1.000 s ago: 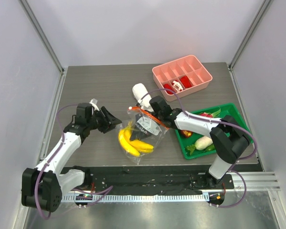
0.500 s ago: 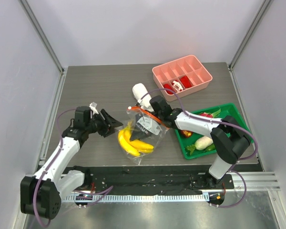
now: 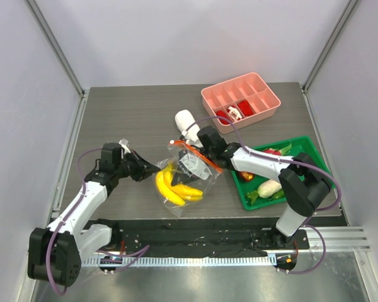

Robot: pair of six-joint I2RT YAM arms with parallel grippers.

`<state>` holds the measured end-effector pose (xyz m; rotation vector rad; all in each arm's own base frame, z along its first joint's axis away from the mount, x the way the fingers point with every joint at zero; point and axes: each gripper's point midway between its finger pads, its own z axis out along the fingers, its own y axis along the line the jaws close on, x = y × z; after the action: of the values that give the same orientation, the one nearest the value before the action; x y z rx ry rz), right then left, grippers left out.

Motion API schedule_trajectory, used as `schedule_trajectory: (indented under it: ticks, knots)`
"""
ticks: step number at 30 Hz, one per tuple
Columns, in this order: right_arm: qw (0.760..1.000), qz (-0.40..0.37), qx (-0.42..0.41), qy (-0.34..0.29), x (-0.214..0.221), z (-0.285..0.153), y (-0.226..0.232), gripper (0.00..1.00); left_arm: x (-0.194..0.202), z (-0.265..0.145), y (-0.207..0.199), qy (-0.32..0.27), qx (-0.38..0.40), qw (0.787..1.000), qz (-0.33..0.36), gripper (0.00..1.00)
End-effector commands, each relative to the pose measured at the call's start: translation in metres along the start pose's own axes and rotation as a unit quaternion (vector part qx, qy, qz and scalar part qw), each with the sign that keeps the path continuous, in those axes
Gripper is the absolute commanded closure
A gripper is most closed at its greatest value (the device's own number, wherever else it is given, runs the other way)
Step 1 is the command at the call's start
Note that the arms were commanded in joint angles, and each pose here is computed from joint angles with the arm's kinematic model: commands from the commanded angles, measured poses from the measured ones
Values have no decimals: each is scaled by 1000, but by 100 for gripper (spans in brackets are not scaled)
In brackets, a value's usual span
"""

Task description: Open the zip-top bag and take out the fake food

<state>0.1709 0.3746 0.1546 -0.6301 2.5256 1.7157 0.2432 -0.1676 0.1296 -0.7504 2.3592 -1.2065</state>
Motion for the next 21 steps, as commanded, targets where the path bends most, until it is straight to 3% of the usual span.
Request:
schedule_trajectory:
  ticks: [1, 5, 9, 15, 21]
  knots:
    - [997, -60, 14, -56, -21, -16, 21, 99, -10, -12, 6, -46, -30, 998, 16, 100]
    - [992, -58, 79, -80, -17, -24, -2, 99, -38, -42, 24, -160, -102, 982, 23, 100]
    - [980, -75, 131, -131, -24, -39, -12, 99, -40, -62, 45, -199, -155, 968, 7, 100]
    - [959, -91, 161, -216, -49, -55, -12, 99, -22, -54, 61, -156, -175, 972, -22, 100]
    - [932, -88, 212, -281, -73, -73, -22, 99, -24, -63, 65, -172, -187, 967, -12, 100]
